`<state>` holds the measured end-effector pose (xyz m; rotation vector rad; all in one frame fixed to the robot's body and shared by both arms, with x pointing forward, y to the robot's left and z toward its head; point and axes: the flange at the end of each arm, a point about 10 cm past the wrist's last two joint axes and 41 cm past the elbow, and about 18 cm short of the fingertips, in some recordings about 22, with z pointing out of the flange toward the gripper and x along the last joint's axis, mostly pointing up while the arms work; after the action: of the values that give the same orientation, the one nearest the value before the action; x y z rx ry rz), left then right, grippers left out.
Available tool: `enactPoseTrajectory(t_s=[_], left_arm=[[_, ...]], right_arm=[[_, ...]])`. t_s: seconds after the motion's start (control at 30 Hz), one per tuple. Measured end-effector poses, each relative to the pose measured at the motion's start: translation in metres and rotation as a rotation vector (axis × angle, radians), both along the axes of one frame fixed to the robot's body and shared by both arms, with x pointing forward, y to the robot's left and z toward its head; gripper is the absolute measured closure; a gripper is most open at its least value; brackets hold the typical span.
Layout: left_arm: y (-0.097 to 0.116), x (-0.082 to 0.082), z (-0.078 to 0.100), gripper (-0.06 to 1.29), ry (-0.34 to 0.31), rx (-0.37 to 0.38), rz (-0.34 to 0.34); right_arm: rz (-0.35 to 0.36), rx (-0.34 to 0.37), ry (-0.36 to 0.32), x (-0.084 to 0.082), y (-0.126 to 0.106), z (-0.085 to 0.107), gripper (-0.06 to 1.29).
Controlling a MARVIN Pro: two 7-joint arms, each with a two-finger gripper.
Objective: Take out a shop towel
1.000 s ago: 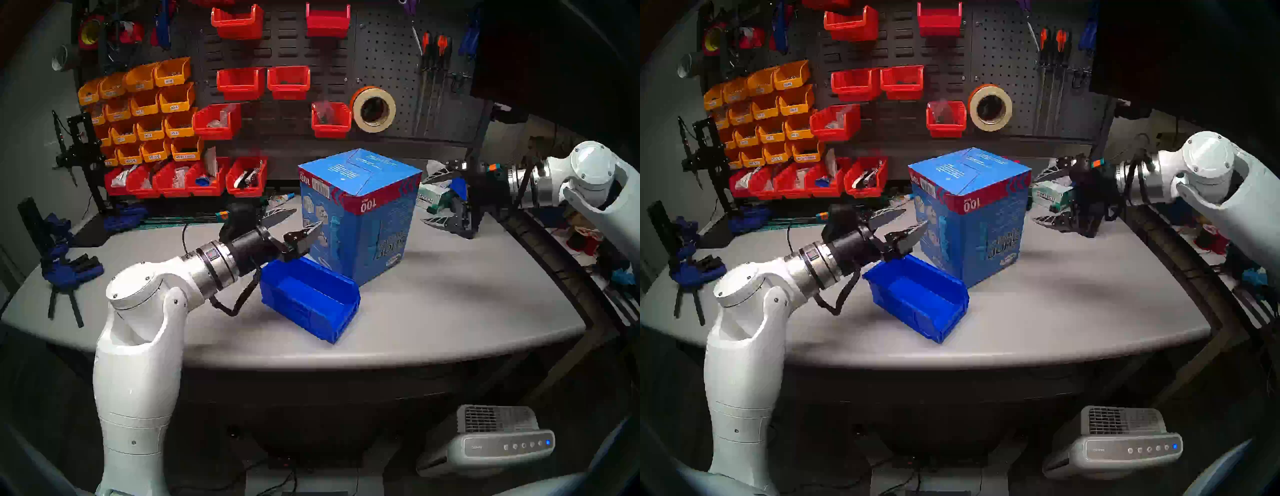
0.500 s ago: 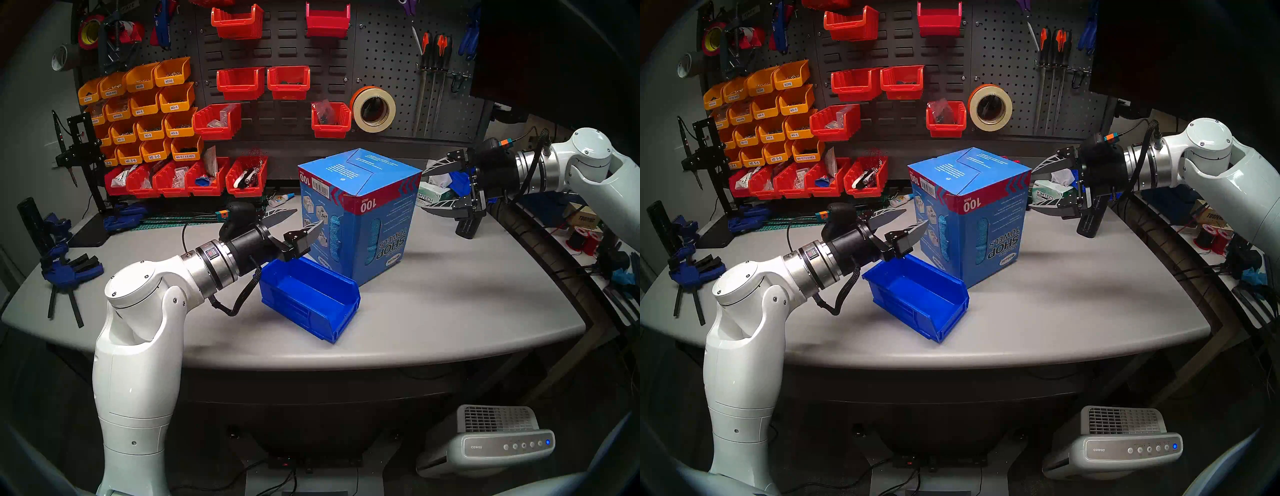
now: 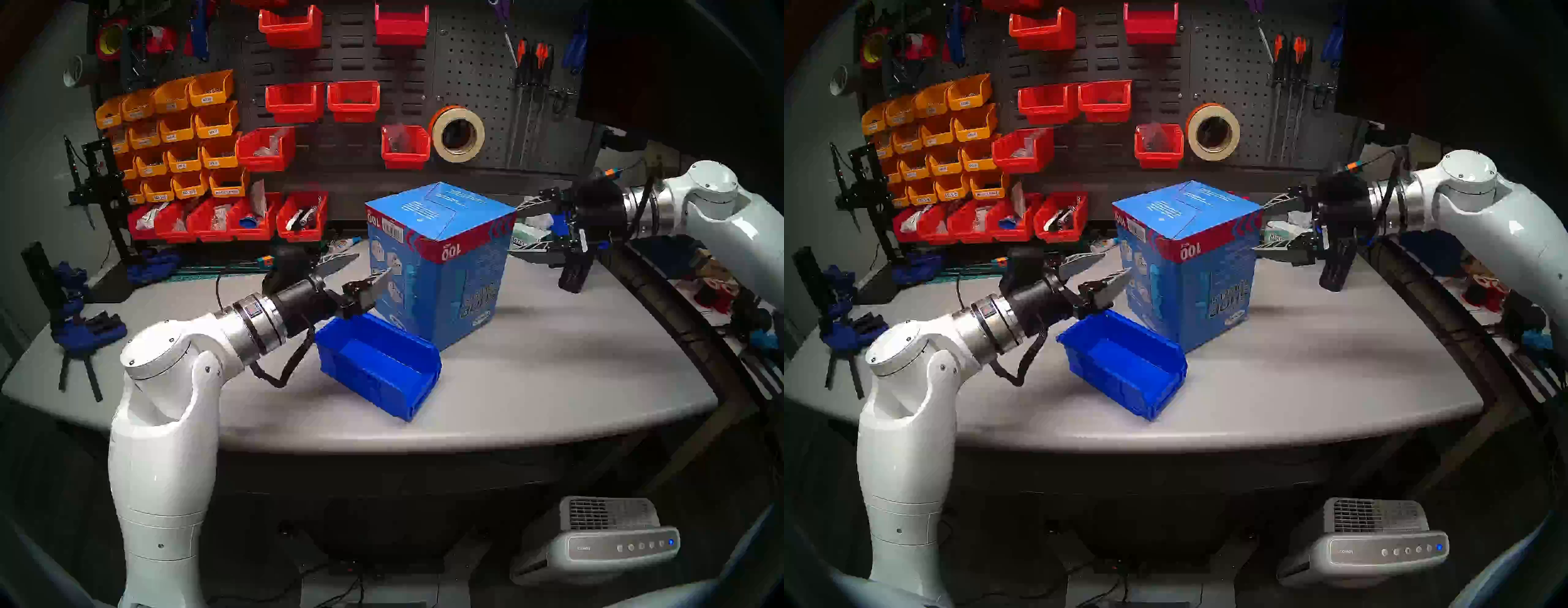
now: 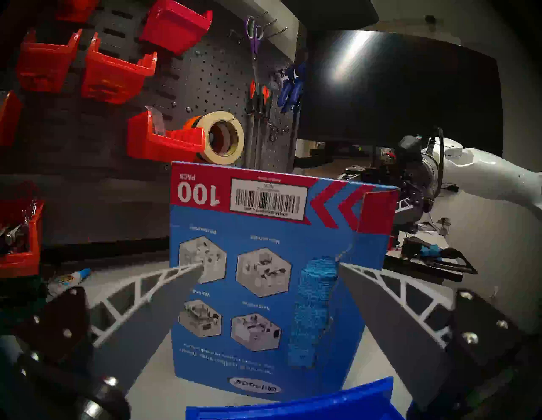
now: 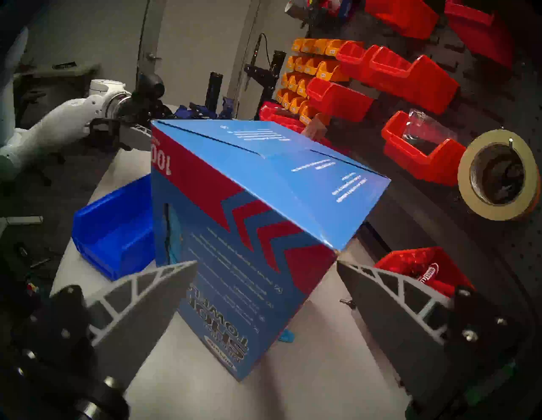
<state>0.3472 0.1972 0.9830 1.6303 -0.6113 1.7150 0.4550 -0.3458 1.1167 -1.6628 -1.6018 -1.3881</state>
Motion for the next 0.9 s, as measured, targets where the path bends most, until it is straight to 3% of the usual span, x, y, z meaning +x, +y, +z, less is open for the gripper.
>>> enactPoseTrajectory(t_s=[0.6, 0.9], left_arm=[[0.0, -0.005, 0.002, -0.03, 0.015, 0.069, -0.037], [-0.009, 0.011, -0.008, -0.03, 0.024, 0.138, -0.069]], right_arm=[[-0.017, 0.033, -0.004, 0.015, -0.003, -0.014, -0.02], [-0.014, 0.041, -0.003, 0.016, -0.006, -0.016, -0.02]])
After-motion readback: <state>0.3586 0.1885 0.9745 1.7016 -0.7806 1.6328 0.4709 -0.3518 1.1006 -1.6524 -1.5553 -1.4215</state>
